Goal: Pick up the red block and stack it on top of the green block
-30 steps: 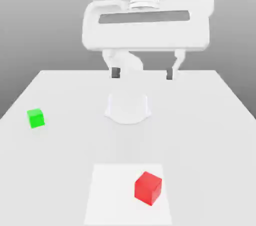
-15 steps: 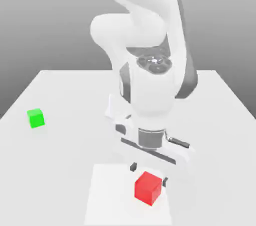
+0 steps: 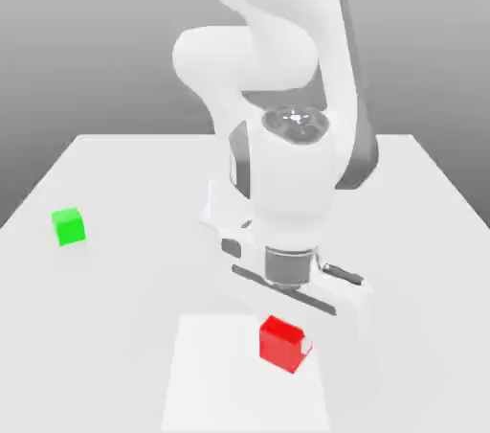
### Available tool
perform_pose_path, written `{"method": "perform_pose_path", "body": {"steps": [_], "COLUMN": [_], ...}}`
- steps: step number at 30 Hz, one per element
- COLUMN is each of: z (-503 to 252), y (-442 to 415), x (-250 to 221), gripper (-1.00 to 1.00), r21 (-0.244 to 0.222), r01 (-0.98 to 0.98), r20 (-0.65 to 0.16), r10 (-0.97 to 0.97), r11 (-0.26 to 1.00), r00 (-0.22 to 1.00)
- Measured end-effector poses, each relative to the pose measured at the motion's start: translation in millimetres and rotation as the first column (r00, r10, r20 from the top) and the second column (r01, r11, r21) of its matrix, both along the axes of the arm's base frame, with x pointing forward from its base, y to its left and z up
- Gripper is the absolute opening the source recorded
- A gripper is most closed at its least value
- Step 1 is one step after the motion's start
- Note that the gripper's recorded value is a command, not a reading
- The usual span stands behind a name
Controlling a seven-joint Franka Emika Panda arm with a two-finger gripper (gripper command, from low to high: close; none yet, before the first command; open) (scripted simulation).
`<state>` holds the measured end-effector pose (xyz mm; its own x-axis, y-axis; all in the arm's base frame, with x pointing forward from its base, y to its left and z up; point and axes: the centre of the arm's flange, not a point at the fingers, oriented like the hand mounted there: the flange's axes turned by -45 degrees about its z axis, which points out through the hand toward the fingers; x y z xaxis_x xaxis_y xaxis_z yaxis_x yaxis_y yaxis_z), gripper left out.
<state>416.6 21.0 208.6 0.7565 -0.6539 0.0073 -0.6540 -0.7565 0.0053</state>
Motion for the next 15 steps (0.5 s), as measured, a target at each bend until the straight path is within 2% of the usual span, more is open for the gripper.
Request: {"method": "perform_pose_path", "body": {"steps": [3,6,11,15], "z": [9.2,16.4,26.8,33.1], "y": [-88.0,-162.8,-263.5,-313.8], "x": [-12.1,-39.9,-111.7,-176.2], "gripper": [-1.00,-1.00,-1.00,-1.00], "r21": [-0.019,-0.031,-0.034,-0.023], "r01": [0.306,0.576,0.897,0.995], "r20": [0.005,0.015,0.031,0.036], "r10": [-0.306,-0.576,-0.896,-0.994], "r11": [0.952,0.817,0.442,0.099], "r00": [0.952,0.817,0.443,0.099]}}
